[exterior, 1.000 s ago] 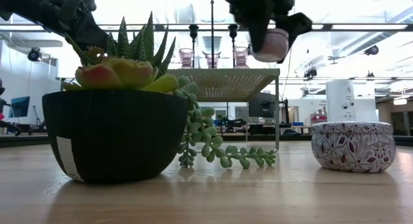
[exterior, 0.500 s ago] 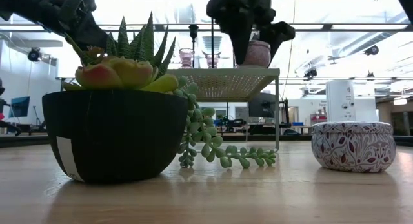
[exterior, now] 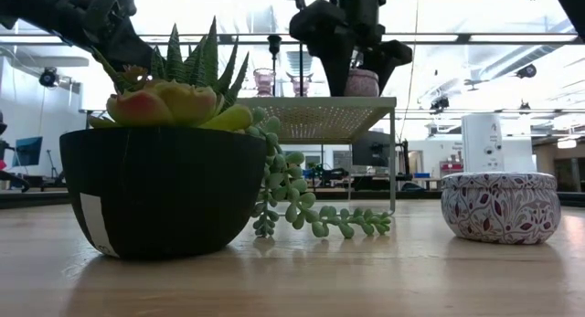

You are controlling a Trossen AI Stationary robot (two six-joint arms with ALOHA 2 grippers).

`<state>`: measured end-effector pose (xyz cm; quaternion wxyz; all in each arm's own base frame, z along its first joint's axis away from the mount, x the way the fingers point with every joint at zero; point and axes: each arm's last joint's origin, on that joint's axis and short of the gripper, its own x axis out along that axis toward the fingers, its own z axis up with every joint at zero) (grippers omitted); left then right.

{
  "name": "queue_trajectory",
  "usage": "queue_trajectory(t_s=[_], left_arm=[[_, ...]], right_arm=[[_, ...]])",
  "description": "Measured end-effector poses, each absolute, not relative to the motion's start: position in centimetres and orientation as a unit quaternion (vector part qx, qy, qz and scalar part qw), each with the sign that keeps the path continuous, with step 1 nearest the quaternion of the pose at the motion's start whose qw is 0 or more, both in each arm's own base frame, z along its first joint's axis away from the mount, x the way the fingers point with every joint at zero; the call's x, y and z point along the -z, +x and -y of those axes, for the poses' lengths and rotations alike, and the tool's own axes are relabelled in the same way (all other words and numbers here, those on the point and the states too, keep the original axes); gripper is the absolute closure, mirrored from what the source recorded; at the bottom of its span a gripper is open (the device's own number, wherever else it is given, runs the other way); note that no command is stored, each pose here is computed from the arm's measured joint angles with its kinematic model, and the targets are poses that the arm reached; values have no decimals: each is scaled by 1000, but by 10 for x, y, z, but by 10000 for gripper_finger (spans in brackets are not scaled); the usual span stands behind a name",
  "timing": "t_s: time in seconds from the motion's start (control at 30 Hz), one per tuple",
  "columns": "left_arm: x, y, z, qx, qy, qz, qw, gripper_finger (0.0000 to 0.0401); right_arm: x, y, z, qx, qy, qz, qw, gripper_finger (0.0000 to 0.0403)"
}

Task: Pick & Place candle stick holders
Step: Put the pink scented candle on the shelf

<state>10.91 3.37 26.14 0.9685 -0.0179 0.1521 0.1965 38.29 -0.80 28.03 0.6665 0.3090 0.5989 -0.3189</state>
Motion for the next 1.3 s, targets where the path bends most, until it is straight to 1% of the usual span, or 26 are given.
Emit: queue_trajectory(t_s=[0.13,0.17,0.3,0.4,0.5,0.8,1.0,1.13,1.3], left_arm=[[-261,109,-34,-196,-18,-152,968,185],[-261,109,-34,-196,-18,-152,968,185],[-261,109,-34,-196,-18,-152,968,185],[-261,109,-34,-196,-18,-152,968,185],[-261,109,-34,-196,-18,-152,968,185],[-261,109,-34,-196,-18,-152,968,185],[-261,109,-34,-196,-18,-152,968,185],[-261,109,-34,-196,-18,-152,969,185],[-261,109,-34,-196,-18,-152,969,185]], right_arm=[[-281,382,10,314,303,-601,670,115],[-281,382,11,313,302,-601,670,109],[-281,383,11,312,297,-597,677,60],[-282,386,12,313,293,-586,688,46],[-282,386,12,312,290,-587,689,47],[-283,383,12,320,283,-589,686,70],[-289,380,12,319,284,-582,692,58],[-298,376,11,323,275,-570,704,50],[-311,368,7,325,274,-552,717,54]])
